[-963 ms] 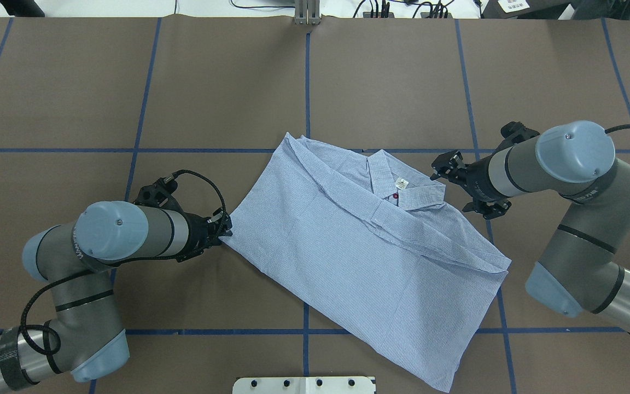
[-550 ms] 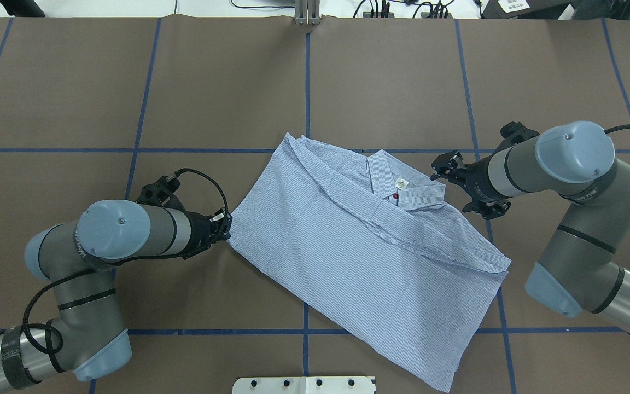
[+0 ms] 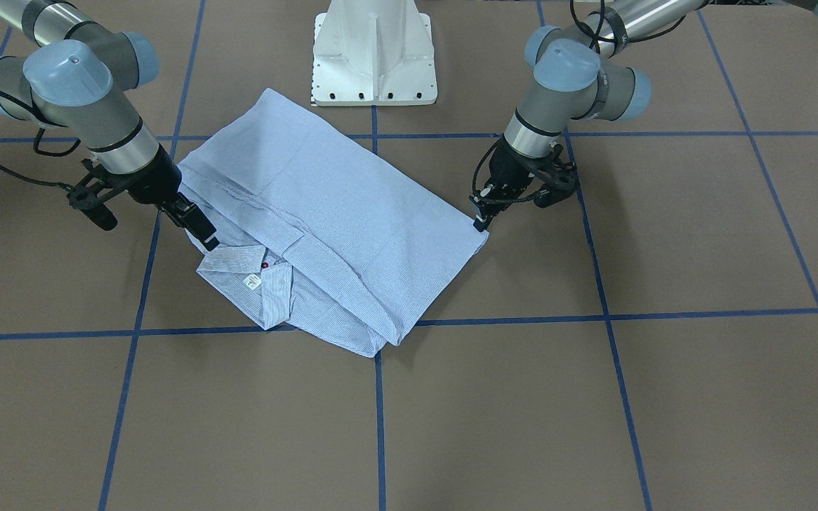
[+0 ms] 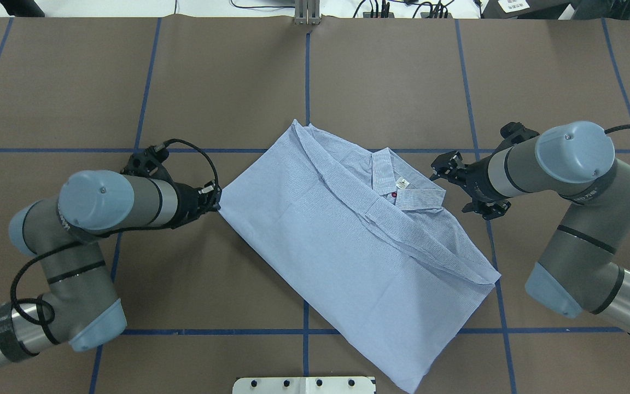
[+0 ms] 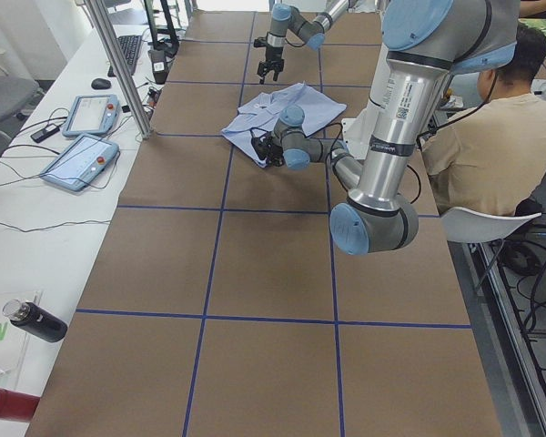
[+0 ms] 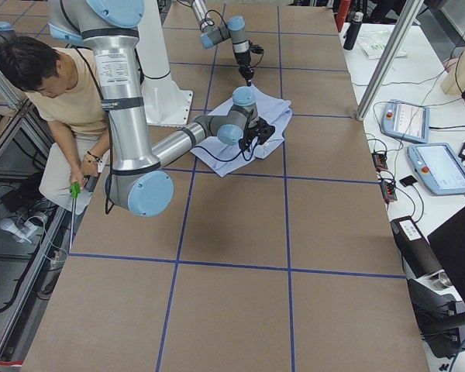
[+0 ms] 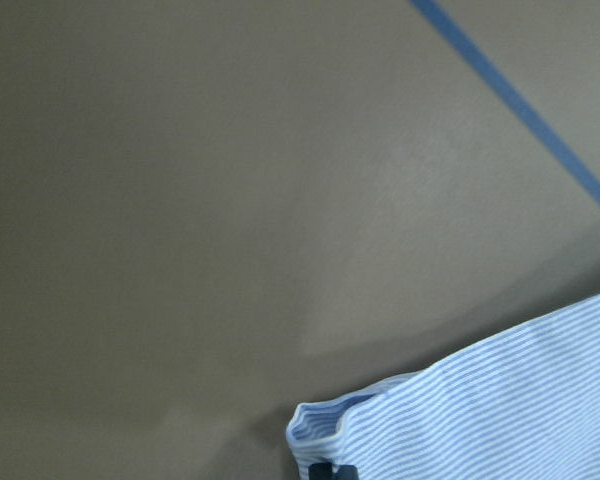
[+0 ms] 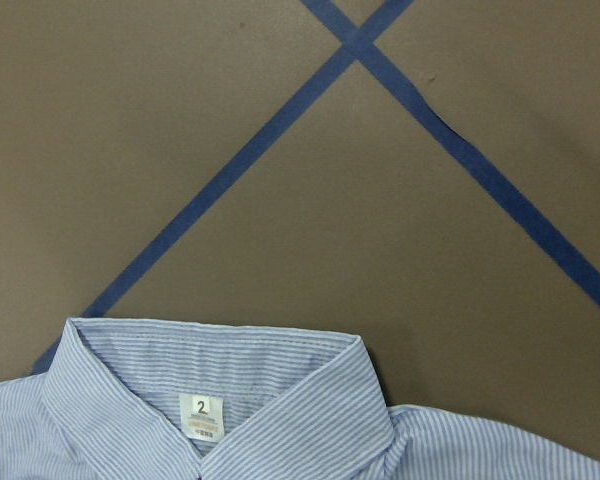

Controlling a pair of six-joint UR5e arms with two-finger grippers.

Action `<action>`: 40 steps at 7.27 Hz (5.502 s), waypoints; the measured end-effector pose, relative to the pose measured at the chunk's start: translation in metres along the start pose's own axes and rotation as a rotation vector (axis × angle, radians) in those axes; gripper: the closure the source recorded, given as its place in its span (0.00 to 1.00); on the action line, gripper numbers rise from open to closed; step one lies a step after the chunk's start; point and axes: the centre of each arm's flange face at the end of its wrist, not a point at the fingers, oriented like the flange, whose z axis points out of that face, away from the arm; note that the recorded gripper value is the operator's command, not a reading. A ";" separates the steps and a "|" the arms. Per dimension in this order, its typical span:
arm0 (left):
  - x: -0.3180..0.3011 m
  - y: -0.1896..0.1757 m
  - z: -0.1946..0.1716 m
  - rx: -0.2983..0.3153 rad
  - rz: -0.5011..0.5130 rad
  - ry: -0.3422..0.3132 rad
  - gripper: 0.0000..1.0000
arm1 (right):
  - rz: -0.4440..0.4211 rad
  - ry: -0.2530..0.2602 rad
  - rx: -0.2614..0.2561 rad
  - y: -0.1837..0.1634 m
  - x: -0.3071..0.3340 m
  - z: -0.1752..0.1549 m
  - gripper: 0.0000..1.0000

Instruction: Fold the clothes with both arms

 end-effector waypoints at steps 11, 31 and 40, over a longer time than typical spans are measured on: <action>0.174 -0.210 0.069 0.180 0.268 0.040 0.53 | -0.099 -0.104 0.012 0.086 -0.055 0.010 0.00; 0.107 -0.229 0.007 0.096 0.311 0.047 0.53 | 0.177 -0.079 0.120 0.286 0.009 0.053 1.00; 0.104 -0.228 0.004 0.096 0.310 0.046 0.53 | 0.071 -0.035 0.155 0.302 -0.050 0.019 0.09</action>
